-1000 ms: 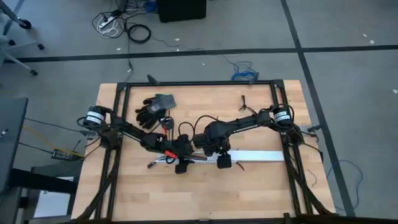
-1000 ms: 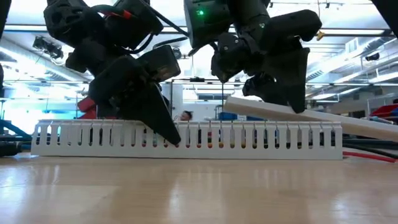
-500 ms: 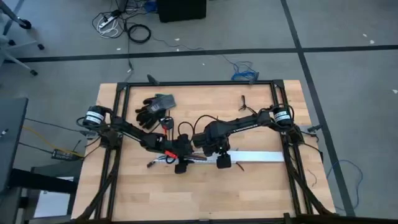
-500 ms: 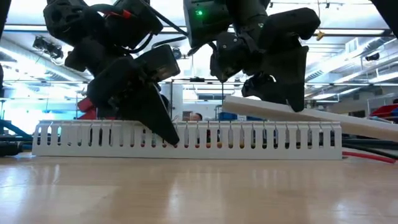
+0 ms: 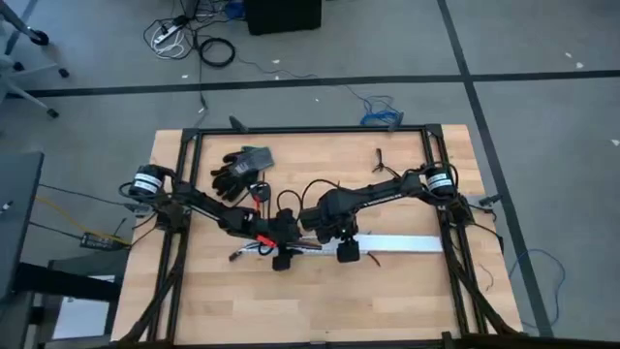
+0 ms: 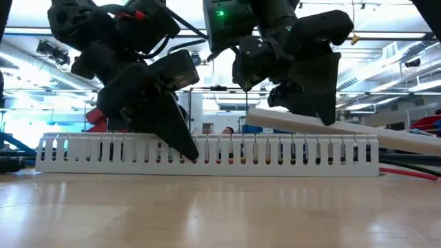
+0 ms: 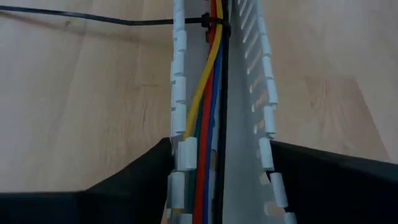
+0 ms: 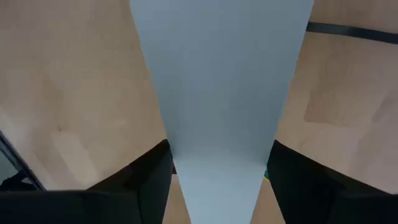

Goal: Ziptie cables
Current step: Close the white cable duct cover

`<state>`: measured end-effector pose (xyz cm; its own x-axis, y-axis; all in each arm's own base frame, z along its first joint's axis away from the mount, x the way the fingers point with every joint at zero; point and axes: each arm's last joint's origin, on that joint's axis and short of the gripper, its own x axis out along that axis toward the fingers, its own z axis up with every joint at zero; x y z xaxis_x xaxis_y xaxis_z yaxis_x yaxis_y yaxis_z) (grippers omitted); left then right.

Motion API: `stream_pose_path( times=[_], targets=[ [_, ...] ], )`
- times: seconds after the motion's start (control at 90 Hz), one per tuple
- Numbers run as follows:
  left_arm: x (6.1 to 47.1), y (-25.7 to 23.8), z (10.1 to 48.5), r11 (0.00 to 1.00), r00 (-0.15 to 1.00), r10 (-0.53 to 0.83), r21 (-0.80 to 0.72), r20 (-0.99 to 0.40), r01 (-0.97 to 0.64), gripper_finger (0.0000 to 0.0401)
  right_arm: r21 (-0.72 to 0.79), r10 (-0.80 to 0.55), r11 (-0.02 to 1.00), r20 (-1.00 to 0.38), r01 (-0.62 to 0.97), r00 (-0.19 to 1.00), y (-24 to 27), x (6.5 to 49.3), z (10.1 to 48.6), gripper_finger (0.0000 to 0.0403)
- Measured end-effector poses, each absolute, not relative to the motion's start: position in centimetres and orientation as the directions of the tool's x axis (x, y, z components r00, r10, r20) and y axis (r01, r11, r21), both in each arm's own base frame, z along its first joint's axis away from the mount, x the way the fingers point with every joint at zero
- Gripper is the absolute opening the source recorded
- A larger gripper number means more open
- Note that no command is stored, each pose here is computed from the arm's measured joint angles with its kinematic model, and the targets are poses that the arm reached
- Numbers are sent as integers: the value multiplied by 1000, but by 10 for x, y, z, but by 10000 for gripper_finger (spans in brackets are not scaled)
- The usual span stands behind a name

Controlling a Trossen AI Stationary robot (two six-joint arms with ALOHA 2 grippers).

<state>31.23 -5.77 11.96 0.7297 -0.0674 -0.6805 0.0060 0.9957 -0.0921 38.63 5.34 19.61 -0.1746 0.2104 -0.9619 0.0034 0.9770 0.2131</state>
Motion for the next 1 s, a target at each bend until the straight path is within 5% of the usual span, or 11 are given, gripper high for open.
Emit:
stream_pose_path(
  times=[1.0],
  targets=[
    [319, -58, 126, 998, 707, -23, -54, -706, -22, 232, 201, 190, 980, -944, -13, -270, 50, 389, 176, 232]
  ],
)
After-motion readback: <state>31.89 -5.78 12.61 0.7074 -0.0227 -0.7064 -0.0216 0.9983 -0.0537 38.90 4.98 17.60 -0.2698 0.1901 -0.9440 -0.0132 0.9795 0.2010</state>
